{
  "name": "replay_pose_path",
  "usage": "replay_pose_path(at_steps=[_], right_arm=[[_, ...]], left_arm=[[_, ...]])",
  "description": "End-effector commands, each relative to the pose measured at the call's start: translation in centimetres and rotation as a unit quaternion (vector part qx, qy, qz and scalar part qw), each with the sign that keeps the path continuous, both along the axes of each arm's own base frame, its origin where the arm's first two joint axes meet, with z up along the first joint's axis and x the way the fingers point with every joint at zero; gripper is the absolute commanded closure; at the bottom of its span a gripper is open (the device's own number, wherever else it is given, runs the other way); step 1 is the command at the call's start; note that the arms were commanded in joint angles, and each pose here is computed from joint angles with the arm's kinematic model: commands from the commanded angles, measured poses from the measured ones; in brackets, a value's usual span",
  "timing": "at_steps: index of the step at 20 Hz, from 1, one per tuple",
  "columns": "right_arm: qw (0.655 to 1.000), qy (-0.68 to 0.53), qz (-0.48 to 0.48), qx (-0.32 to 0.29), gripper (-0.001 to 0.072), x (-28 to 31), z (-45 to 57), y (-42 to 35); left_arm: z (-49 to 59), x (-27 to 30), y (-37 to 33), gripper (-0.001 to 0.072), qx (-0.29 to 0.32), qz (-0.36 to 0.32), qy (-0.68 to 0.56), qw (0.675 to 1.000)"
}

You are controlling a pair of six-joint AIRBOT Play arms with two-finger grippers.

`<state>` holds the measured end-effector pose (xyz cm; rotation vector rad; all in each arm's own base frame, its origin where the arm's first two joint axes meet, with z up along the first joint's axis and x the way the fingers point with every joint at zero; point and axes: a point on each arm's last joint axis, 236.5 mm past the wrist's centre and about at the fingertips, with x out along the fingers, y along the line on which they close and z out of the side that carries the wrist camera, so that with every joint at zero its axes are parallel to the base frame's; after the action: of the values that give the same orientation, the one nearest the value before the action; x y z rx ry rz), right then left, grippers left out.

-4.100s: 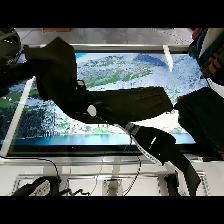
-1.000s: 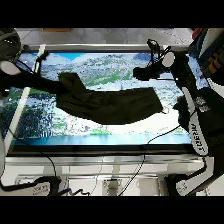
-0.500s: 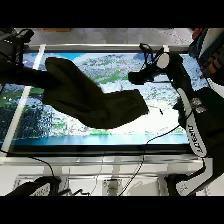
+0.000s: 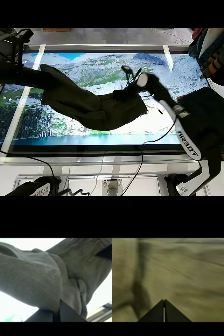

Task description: Fold the clothes and pants, and hang the long-sleeved shirts on hangers.

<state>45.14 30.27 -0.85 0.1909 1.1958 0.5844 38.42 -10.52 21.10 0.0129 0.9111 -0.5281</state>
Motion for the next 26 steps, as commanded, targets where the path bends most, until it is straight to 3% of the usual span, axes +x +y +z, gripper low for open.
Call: replay_pose_path(at_steps=[1, 4, 7, 10, 16, 19, 23, 24, 25, 26], right_arm=[[0.996, -0.022, -0.033, 0.085, 0.0673, -0.6, -2.0, 7.6], [0.996, 0.01, -0.008, 0.092, 0.0673, -5.2, -5.2, 13.6], [0.996, 0.015, 0.045, 0.077, 0.0673, -9.8, -6.6, 17.1], [0.997, 0.016, 0.025, 0.07, 0.0673, -9.2, -6.0, 16.3], [0.998, -0.041, -0.032, -0.033, 0.0673, -1.8, -1.8, 4.0], [0.986, -0.067, -0.125, -0.085, 0.0672, 2.6, 1.6, -6.3], [0.966, -0.071, -0.224, -0.103, 0.0673, 4.7, 5.8, -17.6], [0.961, -0.07, -0.243, -0.108, 0.0673, 4.8, 6.4, -19.8], [0.956, -0.065, -0.262, -0.111, 0.0673, 4.7, 6.7, -22.0], [0.952, -0.056, -0.277, -0.117, 0.0673, 4.6, 6.7, -24.0]], left_arm=[[-0.3, 0.2, -0.1, 0.0689, -0.003, -0.001, 0.004, 1.0], [-0.5, 0.6, -0.5, 0.0688, -0.011, -0.002, 0.006, 1.0], [-0.2, 1.0, -2.6, 0.0688, -0.061, -0.018, 0.012, 0.998], [-0.7, 1.3, -5.2, 0.0688, -0.117, -0.042, 0.039, 0.991], [-5.9, 0.2, -12.4, 0.0689, -0.109, -0.121, 0.11, 0.981], [-8.6, 0.4, -18.8, 0.0688, -0.113, -0.154, 0.105, 0.976], [-11.4, 1.4, -28.0, 0.0687, -0.135, -0.165, 0.049, 0.976], [-12.4, 1.1, -29.8, 0.065, -0.137, -0.17, 0.045, 0.975], [-13.8, 0.4, -31.4, 0.041, -0.134, -0.178, 0.05, 0.974], [-15.3, -0.5, -32.5, 0.0032, -0.127, -0.188, 0.063, 0.972]])
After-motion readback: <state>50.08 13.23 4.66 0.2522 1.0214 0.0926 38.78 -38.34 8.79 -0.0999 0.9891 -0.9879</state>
